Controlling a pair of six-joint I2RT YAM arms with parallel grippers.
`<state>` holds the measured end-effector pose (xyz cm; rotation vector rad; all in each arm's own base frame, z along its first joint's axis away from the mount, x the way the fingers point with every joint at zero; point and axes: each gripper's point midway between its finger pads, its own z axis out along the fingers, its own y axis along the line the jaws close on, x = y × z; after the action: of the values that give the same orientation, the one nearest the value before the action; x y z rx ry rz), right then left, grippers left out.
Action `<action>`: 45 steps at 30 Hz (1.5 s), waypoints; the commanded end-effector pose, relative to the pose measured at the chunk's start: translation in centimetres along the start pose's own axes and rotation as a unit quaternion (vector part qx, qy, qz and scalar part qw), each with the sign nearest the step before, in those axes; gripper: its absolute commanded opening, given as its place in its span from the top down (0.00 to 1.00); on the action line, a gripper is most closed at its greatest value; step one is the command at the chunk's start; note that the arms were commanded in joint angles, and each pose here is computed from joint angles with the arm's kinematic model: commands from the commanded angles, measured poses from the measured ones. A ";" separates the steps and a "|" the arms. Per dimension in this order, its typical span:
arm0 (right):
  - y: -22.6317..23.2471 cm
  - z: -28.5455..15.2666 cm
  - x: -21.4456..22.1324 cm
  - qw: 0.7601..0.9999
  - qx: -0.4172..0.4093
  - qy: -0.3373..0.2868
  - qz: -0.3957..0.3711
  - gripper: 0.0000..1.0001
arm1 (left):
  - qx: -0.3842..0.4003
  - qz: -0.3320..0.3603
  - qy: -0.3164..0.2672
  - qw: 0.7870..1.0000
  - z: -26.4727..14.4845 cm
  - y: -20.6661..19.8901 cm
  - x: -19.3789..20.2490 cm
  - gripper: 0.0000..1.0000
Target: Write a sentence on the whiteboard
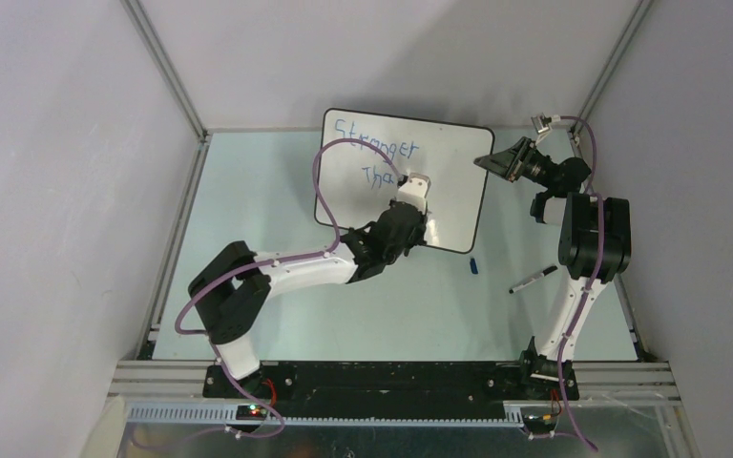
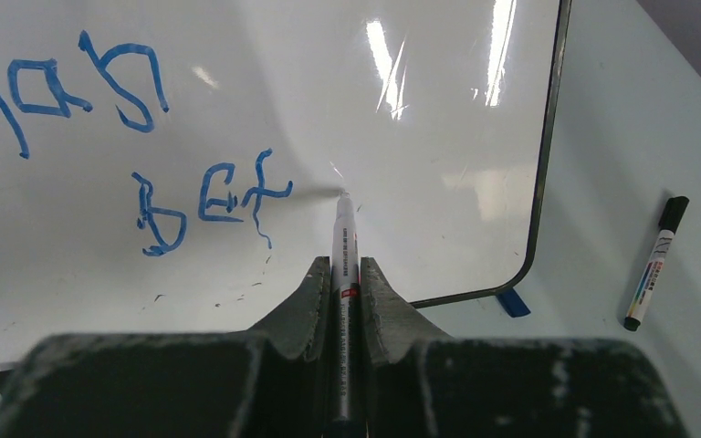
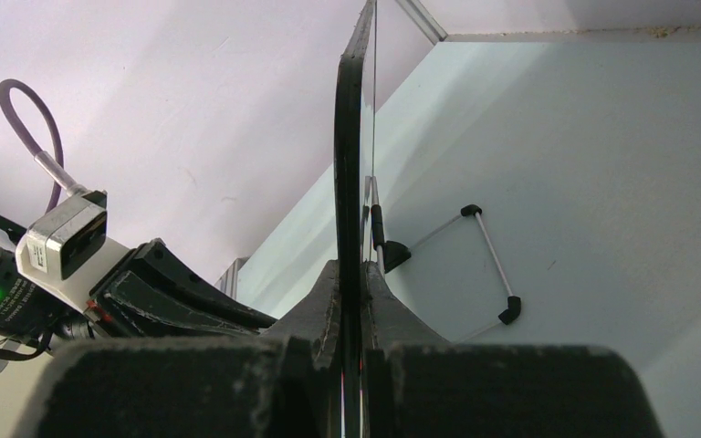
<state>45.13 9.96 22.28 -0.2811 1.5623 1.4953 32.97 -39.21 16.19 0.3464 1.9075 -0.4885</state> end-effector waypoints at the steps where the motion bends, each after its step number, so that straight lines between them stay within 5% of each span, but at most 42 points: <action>1: 3.4 0.3 -2.2 0.999 -0.019 -0.012 -0.032 1.00 | 0.000 -0.001 -0.022 1.000 0.2 -0.6 -1.8 1.00; 45: 3.5 0.3 -2.2 0.999 -0.019 -0.011 -0.033 1.00 | -0.038 -0.007 -0.019 0.999 0.6 1.5 -2.0 1.00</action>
<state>45.12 9.93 22.30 -0.2820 1.5617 1.4939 33.67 -38.85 15.72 0.3318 1.9220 -0.4525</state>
